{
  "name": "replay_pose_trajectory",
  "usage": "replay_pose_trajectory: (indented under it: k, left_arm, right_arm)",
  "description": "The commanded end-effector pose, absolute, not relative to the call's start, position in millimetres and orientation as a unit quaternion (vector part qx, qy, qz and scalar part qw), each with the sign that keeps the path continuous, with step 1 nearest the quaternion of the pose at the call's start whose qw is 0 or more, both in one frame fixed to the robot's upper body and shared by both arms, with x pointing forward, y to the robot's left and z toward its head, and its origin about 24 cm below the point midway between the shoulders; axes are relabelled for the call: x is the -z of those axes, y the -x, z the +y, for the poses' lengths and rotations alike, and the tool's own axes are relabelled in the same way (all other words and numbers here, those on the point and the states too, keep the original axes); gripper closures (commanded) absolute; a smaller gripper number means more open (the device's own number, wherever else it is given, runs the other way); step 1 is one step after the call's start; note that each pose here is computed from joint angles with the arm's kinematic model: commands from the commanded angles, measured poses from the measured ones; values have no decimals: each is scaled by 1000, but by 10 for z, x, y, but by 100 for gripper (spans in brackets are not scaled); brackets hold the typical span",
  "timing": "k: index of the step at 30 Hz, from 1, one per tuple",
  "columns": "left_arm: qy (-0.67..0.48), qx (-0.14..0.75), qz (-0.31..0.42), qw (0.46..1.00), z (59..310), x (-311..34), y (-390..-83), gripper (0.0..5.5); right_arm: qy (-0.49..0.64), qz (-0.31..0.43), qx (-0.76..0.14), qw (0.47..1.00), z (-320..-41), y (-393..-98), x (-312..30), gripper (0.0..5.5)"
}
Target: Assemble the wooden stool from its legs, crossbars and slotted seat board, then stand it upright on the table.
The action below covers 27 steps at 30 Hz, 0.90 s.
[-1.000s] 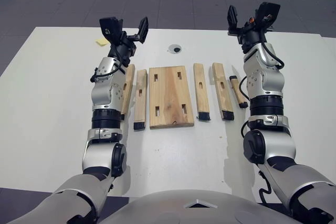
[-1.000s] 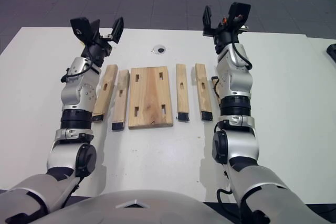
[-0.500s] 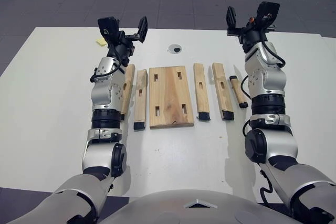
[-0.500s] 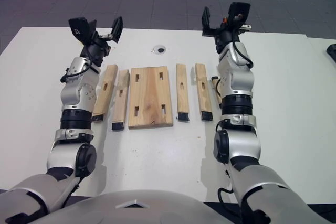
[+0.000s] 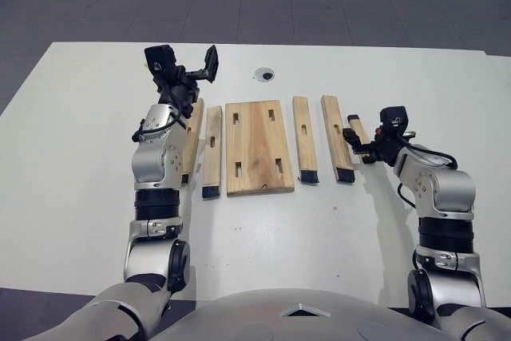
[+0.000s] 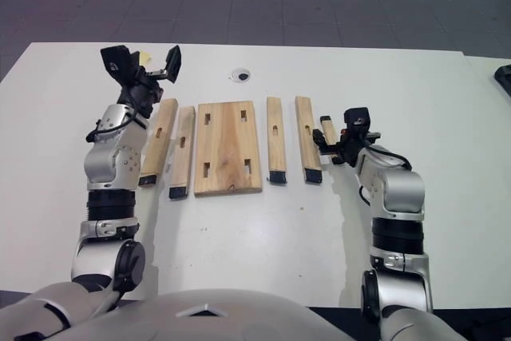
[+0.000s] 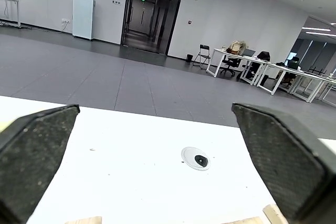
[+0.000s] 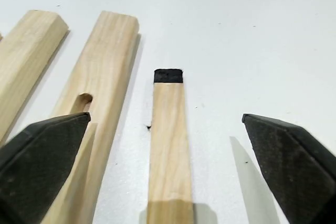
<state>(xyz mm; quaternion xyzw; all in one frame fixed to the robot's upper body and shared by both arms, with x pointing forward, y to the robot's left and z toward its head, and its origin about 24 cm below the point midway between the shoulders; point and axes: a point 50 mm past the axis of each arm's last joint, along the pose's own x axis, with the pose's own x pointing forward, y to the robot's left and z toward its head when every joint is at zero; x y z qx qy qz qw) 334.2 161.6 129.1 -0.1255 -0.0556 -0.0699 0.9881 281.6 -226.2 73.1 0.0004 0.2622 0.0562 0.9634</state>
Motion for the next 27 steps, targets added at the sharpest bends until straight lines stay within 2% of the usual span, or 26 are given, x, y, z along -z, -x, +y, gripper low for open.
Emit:
replay_pose_trajectory:
  k: [1, 17, 27]
  left_arm:
    - [121, 58, -47, 990, 1635, -1278, -3323, 10]
    - [108, 44, -42, 992, 1642, -1322, -3326, 10]
    - [102, 28, -36, 994, 1684, -1379, -3327, 10]
  right_arm:
    - [8, 282, -46, 958, -2285, -2759, -678, 12]
    - [34, 302, -30, 952, -2388, -2766, -634, 254]
    - [68, 335, -61, 938, -2337, -2739, -547, 419]
